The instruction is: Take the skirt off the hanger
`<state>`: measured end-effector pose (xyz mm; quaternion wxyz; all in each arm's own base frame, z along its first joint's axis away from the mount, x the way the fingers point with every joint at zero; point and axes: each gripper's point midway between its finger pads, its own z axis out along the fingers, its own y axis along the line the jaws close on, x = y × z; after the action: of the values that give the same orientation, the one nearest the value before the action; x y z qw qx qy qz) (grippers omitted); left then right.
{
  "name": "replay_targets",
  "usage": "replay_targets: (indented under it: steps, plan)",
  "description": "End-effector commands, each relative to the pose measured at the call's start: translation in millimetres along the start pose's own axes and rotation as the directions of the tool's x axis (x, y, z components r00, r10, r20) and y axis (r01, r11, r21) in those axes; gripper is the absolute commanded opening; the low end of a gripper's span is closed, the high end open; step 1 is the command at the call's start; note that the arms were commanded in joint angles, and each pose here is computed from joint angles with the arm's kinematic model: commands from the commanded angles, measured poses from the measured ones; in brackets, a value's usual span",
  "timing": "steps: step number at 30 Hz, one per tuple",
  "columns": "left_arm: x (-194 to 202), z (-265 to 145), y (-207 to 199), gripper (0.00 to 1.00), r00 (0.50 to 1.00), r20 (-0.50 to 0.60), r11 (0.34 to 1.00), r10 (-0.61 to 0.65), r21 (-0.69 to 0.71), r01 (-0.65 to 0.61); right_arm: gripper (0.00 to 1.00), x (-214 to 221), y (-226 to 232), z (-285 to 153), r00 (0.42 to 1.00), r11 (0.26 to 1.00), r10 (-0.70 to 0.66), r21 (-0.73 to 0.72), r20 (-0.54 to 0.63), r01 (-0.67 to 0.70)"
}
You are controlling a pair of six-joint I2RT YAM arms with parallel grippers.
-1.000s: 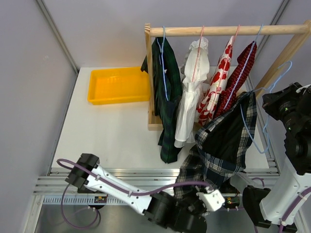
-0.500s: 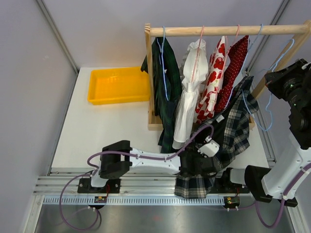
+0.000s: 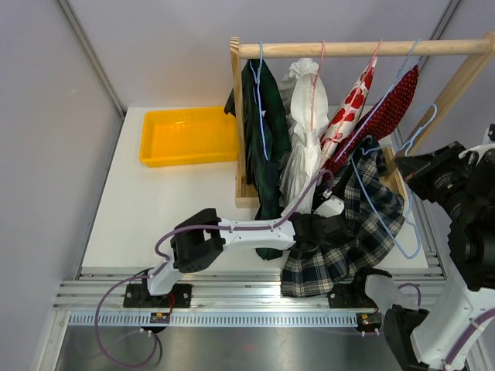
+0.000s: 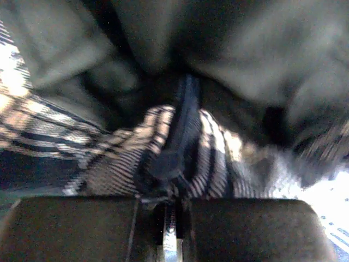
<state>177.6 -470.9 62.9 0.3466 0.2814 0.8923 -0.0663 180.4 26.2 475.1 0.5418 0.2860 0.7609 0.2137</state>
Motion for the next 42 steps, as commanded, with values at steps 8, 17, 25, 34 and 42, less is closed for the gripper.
replay_targets:
  steps: [8, 17, 25, 34, 42]
  plan:
    - [-36, -23, 13, 0.00, 0.998, 0.046, 0.999, -0.036, -0.034, 0.038, 0.00, -4, -33, -79, 0.978, 0.982, -0.132, 0.153, 0.159, 0.108]
    - [61, -66, 3, 0.00, 0.996, -0.080, 1.000, 0.028, 0.016, -0.027, 0.00, -68, -9, -73, 0.907, 0.987, -0.145, 0.127, 0.395, 0.103]
    - [117, -176, -13, 0.00, 0.997, -0.045, 0.996, 0.063, 0.074, -0.059, 0.00, -97, -1, 4, 0.896, 0.992, -0.116, 0.098, 0.429, 0.082]
    - [152, -188, -10, 0.00, 0.999, -0.009, 0.992, 0.045, 0.122, -0.044, 0.00, -150, 21, 45, 0.848, 0.983, -0.180, 0.121, 0.498, 0.137]
    - [150, -186, -14, 0.00, 0.997, 0.000, 0.990, 0.076, 0.120, -0.075, 0.00, -172, 11, 68, 0.807, 0.959, -0.272, 0.218, 0.523, 0.182]
